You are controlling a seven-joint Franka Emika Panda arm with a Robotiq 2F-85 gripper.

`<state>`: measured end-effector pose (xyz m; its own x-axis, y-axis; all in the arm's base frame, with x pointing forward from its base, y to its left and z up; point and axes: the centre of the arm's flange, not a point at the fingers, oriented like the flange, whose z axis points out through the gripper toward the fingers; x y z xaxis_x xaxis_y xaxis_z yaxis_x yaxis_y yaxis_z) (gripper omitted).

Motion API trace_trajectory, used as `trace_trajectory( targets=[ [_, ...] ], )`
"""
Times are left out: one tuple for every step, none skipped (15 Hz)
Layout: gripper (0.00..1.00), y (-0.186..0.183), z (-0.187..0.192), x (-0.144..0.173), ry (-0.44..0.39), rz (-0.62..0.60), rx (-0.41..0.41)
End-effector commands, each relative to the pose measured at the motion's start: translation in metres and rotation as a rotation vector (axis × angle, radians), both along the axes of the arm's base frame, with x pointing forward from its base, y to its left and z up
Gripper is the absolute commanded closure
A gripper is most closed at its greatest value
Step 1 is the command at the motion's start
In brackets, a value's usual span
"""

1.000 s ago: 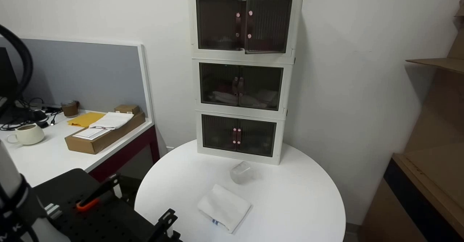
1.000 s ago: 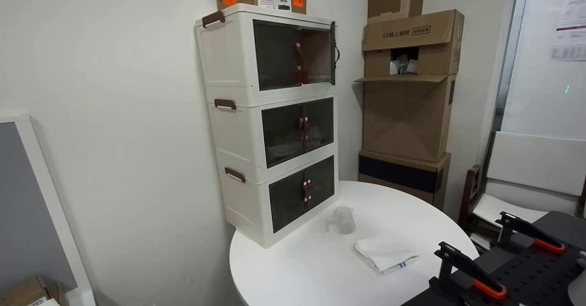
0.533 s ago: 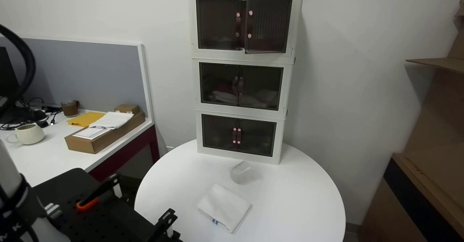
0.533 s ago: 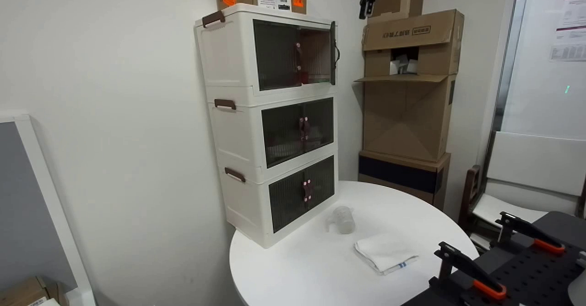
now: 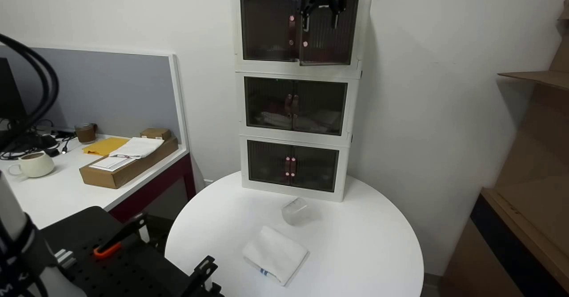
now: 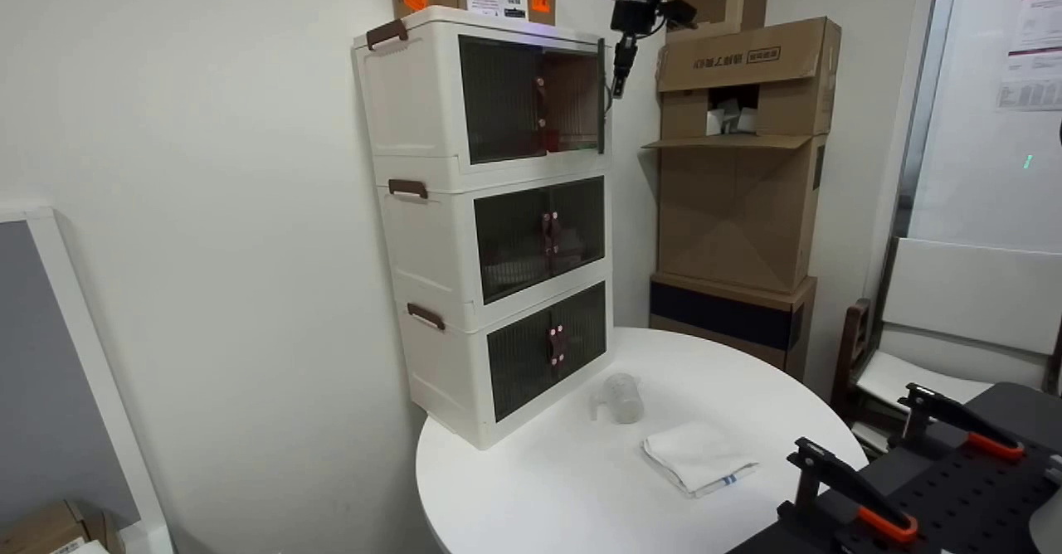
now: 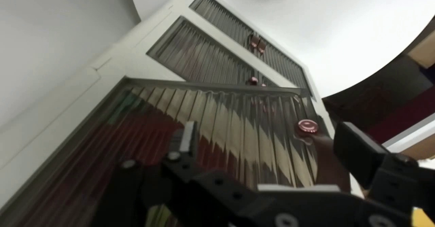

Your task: Close the top right cabinet door

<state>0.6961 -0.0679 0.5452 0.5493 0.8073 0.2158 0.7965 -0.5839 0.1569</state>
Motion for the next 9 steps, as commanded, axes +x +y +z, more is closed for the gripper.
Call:
trace_trajectory(
  targets=[
    [0.00, 0.034, -0.001, 0.016, -0.164, -0.089, 0.050],
    [0.00, 0.042, -0.001, 0.020, -0.207, -0.118, 0.061],
    [0.00, 0.050, -0.001, 0.023, -0.252, -0.147, 0.068],
    [0.00, 0.057, -0.002, 0.026, -0.290, -0.174, 0.077],
    [0.00, 0.064, -0.002, 0.029, -0.324, -0.215, 0.094],
    [0.00, 0.068, -0.005, 0.030, -0.343, -0.257, 0.105],
    [0.00, 0.070, -0.006, 0.031, -0.359, -0.296, 0.120],
    [0.00, 0.071, -0.008, 0.031, -0.369, -0.333, 0.130],
    [0.00, 0.072, -0.011, 0.031, -0.376, -0.361, 0.139]
  ],
)
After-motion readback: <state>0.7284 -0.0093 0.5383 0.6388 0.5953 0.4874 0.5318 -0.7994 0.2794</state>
